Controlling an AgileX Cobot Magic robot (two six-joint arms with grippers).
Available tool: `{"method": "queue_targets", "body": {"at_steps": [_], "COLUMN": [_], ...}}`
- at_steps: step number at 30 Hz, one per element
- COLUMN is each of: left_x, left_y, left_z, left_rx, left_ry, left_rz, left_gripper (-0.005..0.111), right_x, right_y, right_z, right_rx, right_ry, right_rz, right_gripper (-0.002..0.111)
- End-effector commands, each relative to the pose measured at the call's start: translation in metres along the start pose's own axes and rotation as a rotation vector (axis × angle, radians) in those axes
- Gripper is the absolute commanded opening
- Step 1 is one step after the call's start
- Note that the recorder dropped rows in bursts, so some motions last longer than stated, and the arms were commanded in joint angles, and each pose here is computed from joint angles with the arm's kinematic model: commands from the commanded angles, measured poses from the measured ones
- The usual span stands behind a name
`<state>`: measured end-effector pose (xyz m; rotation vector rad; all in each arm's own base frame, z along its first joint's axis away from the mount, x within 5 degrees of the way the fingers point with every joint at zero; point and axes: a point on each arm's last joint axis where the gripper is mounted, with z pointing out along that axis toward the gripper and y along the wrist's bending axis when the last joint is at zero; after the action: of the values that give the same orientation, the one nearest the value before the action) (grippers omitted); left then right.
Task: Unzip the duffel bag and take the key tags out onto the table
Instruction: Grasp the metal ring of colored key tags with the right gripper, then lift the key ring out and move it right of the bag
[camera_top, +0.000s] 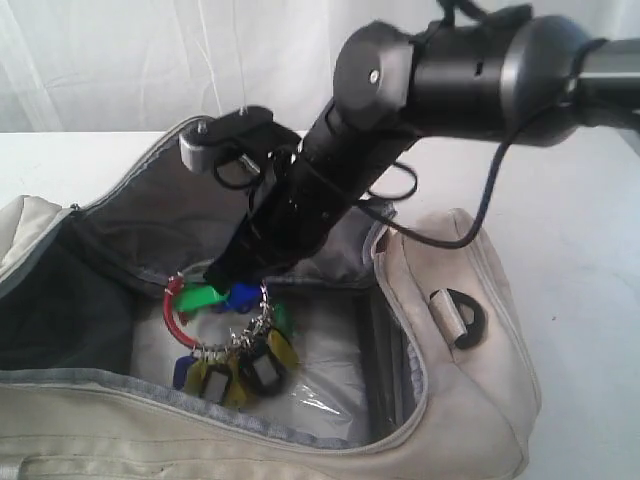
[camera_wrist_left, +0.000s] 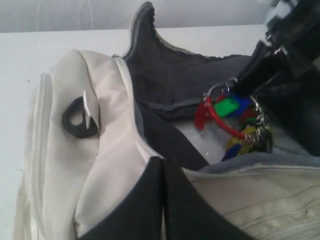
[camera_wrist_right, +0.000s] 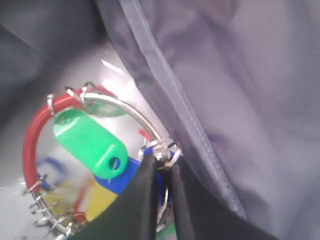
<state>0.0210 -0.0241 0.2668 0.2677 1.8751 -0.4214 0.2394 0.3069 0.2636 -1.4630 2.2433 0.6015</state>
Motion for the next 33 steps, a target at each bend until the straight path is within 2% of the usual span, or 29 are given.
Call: {"method": "queue_targets", "body": {"at_steps": [1,7,10,14,17,21,25,33], "left_x": [0.003,-0.001,0.001,0.003,0.006,0.007,0.007,0.007], "left_y": [0.000,0.000,0.000,-0.001,-0.001,-0.001,-0.001,-0.001], "left_z": [0.003,0.003,0.003,0.003,0.003,0.003,0.003,0.003], "left_rx": [0.012,0.007,0.010,0.014,0.019,0.021,0.021,0.021], "left_ry": [0.003,-0.031,-0.017,0.010,0.040,0.054,0.054,0.054], "left_rz": [-0.021,-0.021,-0.023,-0.023,-0.022,-0.022,-0.022,-0.022], "left_gripper": [0.000,0.000,0.000,0.000,0.000,0.000,0.000,0.000], "right_x": [-0.011,-0.012,-0.005,0.009,0.025,0.048,0.064,0.105], "right_y": [0.015,0.029,0.030,0.024,0.018,0.008,-0.001,-0.033], "right_z": [-0.049,-0.107,-0.135,-0.171,-0.197,-0.224,-0.246,-0.232], "right_rx": [0.023,0.089,0.209,0.422,0.565,0.657,0.716,0.800], "right_ry": [-0.112,-0.230,-0.235,-0.187,-0.121,-0.028,-0.044,0.126], "right_rz": [-0.073,-0.144,-0.224,-0.221,-0.189,-0.127,-0.035,0.133], "right_gripper": [0.000,0.000,0.000,0.000,0.000,0.000,0.000,0.000]}}
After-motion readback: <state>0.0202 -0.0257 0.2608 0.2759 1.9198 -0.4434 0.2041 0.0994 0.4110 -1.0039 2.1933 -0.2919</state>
